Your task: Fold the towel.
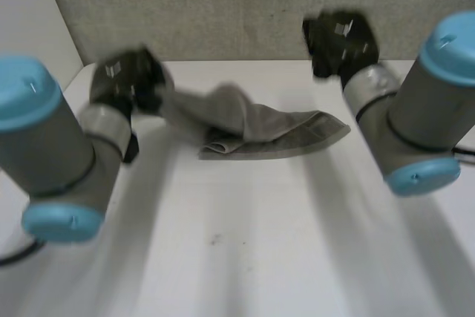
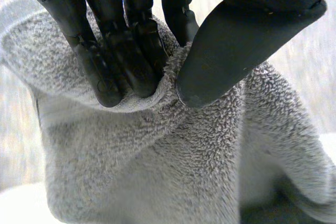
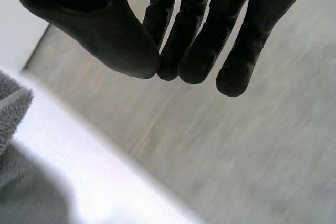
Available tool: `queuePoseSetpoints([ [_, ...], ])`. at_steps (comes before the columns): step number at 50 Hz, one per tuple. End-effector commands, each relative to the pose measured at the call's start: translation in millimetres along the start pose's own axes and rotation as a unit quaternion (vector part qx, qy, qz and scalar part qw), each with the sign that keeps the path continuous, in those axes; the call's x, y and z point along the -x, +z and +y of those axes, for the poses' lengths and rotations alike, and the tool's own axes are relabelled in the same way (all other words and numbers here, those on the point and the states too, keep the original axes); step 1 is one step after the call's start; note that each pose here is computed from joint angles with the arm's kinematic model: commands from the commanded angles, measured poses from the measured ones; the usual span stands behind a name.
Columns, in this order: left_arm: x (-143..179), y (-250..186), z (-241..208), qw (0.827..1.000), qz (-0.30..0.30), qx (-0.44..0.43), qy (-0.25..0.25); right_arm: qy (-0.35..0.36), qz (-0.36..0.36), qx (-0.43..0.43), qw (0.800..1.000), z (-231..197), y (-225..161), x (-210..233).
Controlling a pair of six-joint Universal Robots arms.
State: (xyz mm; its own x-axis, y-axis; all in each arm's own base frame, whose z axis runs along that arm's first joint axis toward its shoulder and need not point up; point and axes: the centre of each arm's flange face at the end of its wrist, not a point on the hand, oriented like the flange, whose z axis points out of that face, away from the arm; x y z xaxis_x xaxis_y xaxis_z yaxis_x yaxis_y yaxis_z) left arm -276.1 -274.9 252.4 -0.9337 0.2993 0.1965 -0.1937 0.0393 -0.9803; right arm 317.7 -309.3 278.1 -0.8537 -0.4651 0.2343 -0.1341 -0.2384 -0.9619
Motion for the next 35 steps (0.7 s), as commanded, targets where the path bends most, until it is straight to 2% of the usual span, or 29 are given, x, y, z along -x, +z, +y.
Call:
queuePoseSetpoints([
  [1,24.2,-44.5,73.8,0.990,-0.022,0.127,0.058,-0.018,-0.050,0.193,0.980,88.4,-38.7,21.1],
  [5,43.9,-57.1,89.9,0.983,-0.042,0.153,0.095,-0.013,-0.058,0.228,0.972,108.6,-54.6,25.5],
  [10,49.4,-71.9,86.2,0.980,-0.046,0.155,0.117,-0.009,-0.059,0.237,0.970,112.3,-61.2,26.2],
  [25,55.3,-112.8,49.2,0.986,-0.048,0.100,0.123,-0.008,-0.048,0.236,0.970,109.0,-62.4,17.3],
  [31,57.1,-116.8,50.1,0.979,-0.010,0.106,0.172,-0.005,-0.056,0.238,0.970,113.2,-64.2,19.3],
  [33,54.1,-113.3,49.5,0.974,0.020,0.103,0.200,-0.004,-0.061,0.235,0.970,114.9,-64.2,20.4],
  [35,52.8,-109.4,46.7,0.973,0.031,0.097,0.207,-0.004,-0.062,0.234,0.970,115.3,-63.9,20.6],
])
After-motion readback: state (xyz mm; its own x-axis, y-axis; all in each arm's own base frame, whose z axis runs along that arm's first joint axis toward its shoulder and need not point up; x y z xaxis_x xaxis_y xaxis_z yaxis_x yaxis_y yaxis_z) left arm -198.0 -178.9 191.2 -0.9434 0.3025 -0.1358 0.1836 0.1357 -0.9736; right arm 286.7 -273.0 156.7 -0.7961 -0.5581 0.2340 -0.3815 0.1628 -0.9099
